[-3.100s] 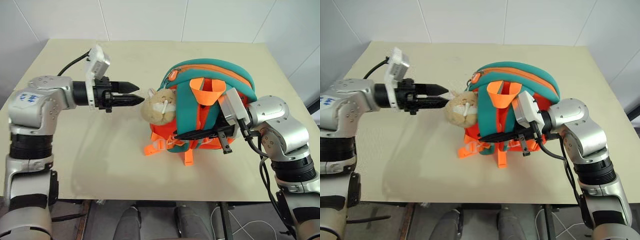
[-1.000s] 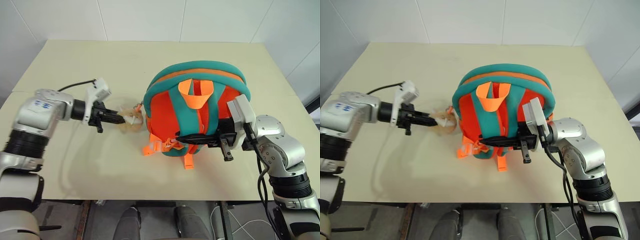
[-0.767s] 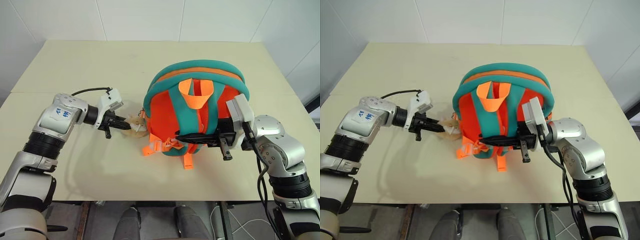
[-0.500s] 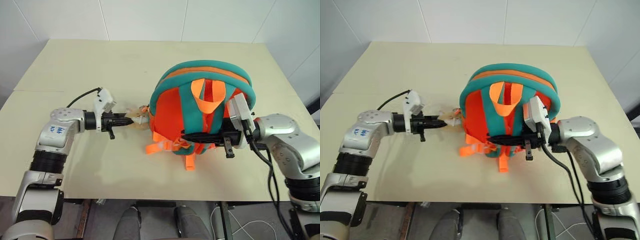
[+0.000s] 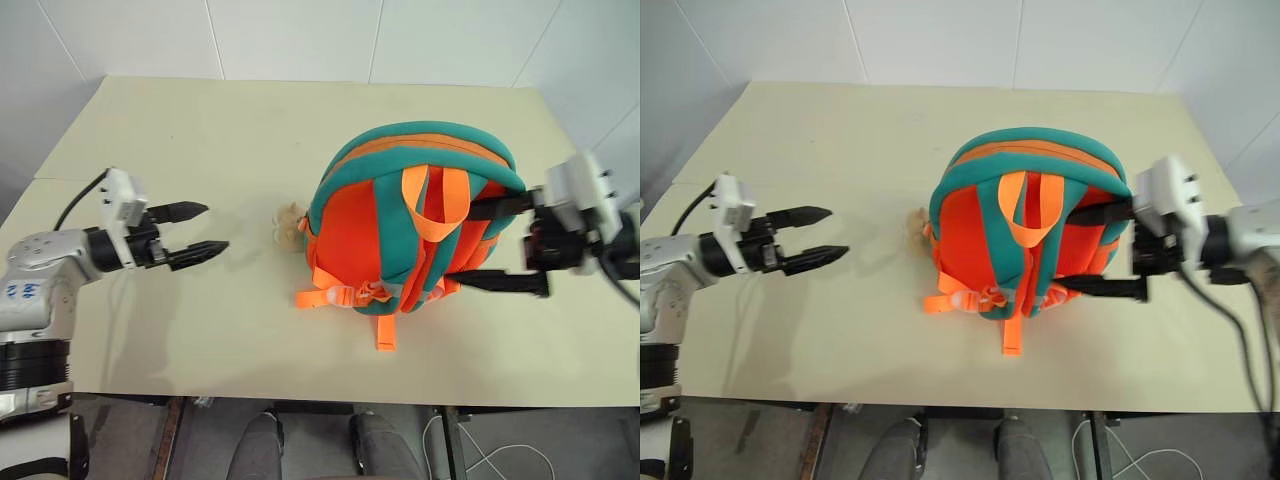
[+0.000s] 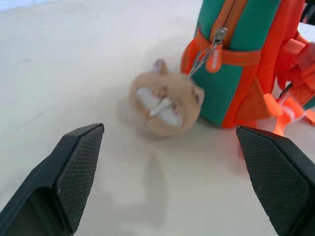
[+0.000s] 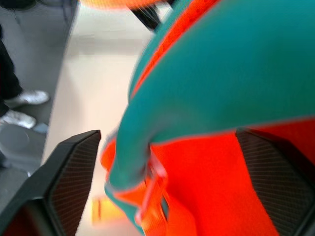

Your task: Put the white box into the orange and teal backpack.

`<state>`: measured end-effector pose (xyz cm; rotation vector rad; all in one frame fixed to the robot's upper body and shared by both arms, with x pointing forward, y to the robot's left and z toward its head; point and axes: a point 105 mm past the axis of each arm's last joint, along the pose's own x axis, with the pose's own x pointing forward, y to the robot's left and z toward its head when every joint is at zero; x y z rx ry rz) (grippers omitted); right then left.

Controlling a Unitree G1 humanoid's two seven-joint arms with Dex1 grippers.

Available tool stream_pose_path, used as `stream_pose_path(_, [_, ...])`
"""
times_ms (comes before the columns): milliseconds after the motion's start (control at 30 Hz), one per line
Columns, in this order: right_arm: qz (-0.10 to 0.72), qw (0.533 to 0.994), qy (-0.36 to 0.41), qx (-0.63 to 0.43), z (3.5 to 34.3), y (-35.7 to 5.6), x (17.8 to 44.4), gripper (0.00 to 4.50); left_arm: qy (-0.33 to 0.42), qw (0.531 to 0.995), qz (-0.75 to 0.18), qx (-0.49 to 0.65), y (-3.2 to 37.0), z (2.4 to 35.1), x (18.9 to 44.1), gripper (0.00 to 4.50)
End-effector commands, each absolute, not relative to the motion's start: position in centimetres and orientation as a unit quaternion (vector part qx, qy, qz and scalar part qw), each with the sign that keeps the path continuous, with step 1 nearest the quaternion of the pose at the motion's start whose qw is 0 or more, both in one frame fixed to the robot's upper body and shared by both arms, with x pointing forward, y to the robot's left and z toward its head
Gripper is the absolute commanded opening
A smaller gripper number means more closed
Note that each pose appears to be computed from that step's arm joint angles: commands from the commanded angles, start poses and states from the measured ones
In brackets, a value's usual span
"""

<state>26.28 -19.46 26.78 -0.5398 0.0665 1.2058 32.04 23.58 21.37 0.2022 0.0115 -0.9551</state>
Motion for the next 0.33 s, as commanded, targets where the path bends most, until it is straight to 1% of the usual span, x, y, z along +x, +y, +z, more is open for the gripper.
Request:
stream_pose_path(33, [0.506, 0.807, 0.021, -0.304, 29.4, -22.9, 25.1, 4.50, -0.053, 0.881, -0.459, 0.101, 25.5, 23.4, 31.5, 4.46])
stream_pose_path(100, [0.480, 0.823, 0.029, -0.302, 29.5, -24.7, 24.7, 4.50, -0.069, 0.879, -0.463, 0.093, 25.7, 23.4, 31.8, 4.46])
stream_pose_path(233, [0.453, 0.841, 0.036, -0.293, 28.7, -26.5, 24.1, 4.50, -0.085, 0.872, -0.473, 0.088, 25.0, 23.3, 32.3, 4.46])
stream_pose_path(333, [0.436, 0.855, 0.007, -0.282, 28.9, -27.1, 24.5, 4.50, -0.097, 0.868, -0.481, 0.081, 24.5, 23.4, 32.4, 4.46])
